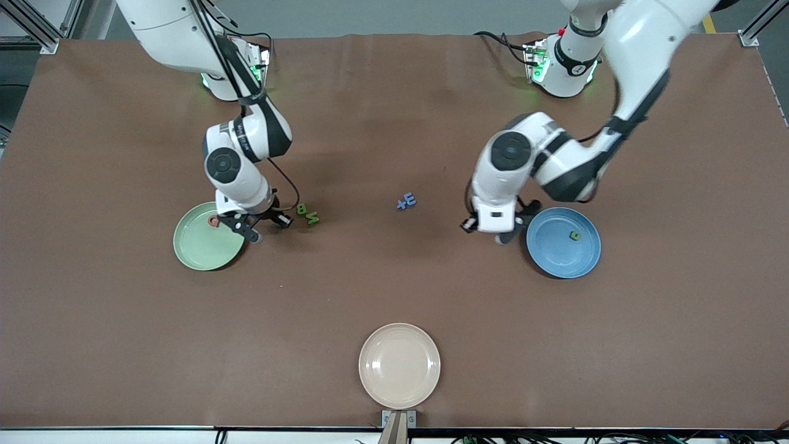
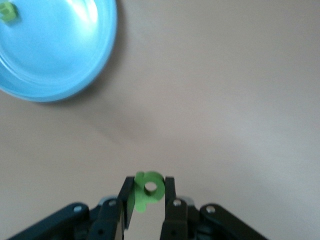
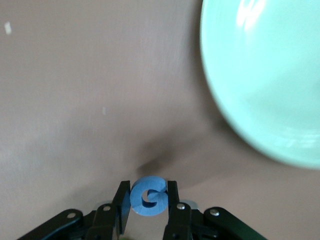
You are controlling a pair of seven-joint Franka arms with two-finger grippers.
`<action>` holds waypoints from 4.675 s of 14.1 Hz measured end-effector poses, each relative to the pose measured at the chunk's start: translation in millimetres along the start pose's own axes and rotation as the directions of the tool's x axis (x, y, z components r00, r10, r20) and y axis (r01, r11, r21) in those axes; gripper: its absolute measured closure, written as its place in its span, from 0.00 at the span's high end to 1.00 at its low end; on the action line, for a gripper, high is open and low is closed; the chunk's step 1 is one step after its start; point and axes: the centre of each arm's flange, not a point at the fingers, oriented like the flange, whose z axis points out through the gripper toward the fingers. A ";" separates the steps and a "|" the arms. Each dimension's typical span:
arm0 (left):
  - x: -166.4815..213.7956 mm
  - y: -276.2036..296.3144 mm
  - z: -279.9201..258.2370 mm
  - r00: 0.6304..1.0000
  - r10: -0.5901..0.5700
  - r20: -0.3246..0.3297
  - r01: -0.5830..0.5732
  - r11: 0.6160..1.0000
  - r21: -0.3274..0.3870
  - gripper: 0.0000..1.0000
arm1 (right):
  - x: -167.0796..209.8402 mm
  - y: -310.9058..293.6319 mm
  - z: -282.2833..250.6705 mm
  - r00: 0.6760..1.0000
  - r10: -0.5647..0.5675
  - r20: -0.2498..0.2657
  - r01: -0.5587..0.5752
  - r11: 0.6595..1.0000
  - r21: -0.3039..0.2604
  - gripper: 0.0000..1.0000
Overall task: Sort upper and lower case letters into plates
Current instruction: 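Place the p in the blue plate while the right gripper places the G, then move both grippers back to the remaining letters, then grasp the blue m with the left gripper while the right gripper grasps the B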
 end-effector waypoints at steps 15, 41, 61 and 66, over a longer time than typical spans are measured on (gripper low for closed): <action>108.0 -123.1 89.9 0.943 0.331 0.025 -0.332 0.941 0.064 0.28 | 103.2 105.8 -1.7 0.972 -0.199 0.127 0.203 0.979 -0.023 0.34; -49.7 -17.6 24.2 0.933 0.359 0.027 -0.360 0.932 0.046 1.00 | -65.9 -30.9 29.8 0.999 -0.016 0.031 0.017 0.999 -0.044 1.00; -222.3 80.8 116.7 0.925 0.380 0.025 -0.379 0.925 -0.032 1.00 | -63.2 -38.4 21.7 0.999 0.009 0.033 -0.007 0.999 -0.053 1.00; -219.9 80.5 122.7 0.923 0.384 0.026 -0.383 0.923 -0.025 0.98 | -80.1 -45.8 24.7 0.999 -0.024 0.040 0.026 0.998 -0.062 0.95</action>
